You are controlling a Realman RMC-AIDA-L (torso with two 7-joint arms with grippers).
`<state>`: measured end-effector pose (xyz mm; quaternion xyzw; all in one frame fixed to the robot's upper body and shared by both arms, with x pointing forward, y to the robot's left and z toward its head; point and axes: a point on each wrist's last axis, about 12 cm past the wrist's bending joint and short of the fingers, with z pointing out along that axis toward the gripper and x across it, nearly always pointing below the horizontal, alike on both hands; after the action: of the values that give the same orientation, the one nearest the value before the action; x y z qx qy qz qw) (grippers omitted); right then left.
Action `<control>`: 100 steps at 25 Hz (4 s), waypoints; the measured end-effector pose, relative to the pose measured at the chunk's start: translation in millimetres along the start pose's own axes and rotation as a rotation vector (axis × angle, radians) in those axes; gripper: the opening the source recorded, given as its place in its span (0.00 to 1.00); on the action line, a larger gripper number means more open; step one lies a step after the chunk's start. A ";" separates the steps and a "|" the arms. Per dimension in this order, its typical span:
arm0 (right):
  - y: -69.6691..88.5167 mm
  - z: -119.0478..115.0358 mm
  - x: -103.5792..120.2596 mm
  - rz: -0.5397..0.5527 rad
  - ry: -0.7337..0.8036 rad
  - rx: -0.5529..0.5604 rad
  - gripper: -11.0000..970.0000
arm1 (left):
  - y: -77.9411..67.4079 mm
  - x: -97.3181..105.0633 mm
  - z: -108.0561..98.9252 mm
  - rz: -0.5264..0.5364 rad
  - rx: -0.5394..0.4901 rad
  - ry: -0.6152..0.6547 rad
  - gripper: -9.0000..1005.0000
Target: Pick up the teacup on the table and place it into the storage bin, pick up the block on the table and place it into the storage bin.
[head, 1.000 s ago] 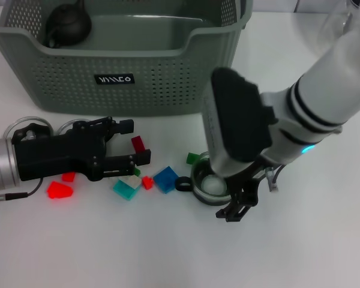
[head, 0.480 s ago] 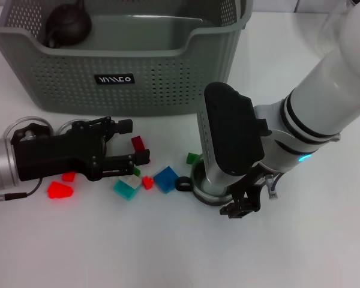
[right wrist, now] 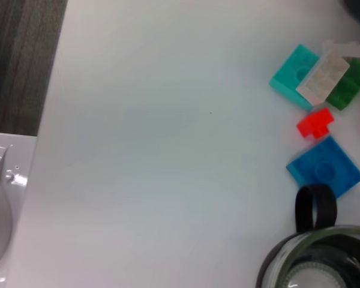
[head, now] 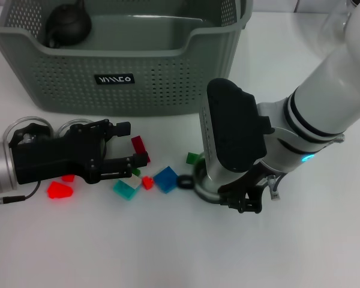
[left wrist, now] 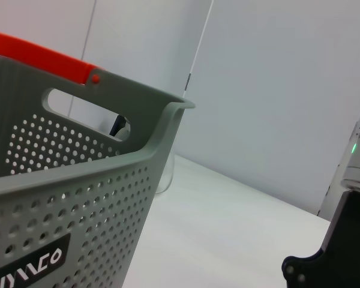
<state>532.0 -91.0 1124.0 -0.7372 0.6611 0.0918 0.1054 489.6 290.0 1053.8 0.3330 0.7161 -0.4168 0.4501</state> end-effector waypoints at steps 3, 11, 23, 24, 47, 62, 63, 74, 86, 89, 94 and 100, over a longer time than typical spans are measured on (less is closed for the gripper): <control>0.5 -3.6 0.1 0.003 0.001 -0.008 0.22 | -0.1 0.2 -0.1 0.003 0.000 0.000 0.83; -4.6 -32.0 6.6 0.044 -0.028 -0.022 0.07 | -0.8 1.8 -1.5 0.002 -0.004 0.001 0.83; -26.4 -155.8 0.0 -0.011 -0.484 -0.054 0.07 | -0.1 3.0 -5.8 0.012 -0.012 0.009 0.83; -29.0 -163.5 -1.0 -0.023 -0.521 -0.038 0.08 | -0.1 3.0 -5.8 0.014 -0.012 0.009 0.83; -173.0 -107.1 -53.9 0.242 -0.522 0.587 0.09 | 4.6 -7.5 4.4 0.046 0.002 0.002 0.83; -175.1 -52.4 -43.4 0.118 -0.319 0.752 0.10 | 3.5 -10.6 9.7 0.062 0.028 0.001 0.82; -174.2 -49.9 -42.3 0.113 -0.308 0.747 0.10 | 3.2 -10.3 9.7 0.063 0.028 0.001 0.82; -170.0 -40.0 -35.2 0.115 -0.282 0.729 0.11 | 2.2 -9.0 8.9 0.060 0.029 -0.001 0.82; -167.0 -35.1 -28.4 0.140 -0.282 0.722 0.11 | 2.1 -9.0 8.8 0.060 0.029 -0.001 0.83; -167.2 -35.4 -28.0 0.148 -0.286 0.721 0.11 | 1.9 -8.7 8.7 0.059 0.029 -0.001 0.83; -167.4 -35.7 -27.0 0.170 -0.294 0.720 0.12 | 1.2 -8.5 8.5 0.059 0.034 -0.002 0.83; -167.8 -39.2 -27.2 0.189 -0.313 0.727 0.31 | 0.5 -7.8 7.8 0.056 0.036 -0.001 0.83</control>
<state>695.7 -58.5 1174.8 -0.5651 0.6911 -0.0274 0.4498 495.9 282.4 1058.8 0.3609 0.6985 -0.4170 0.4559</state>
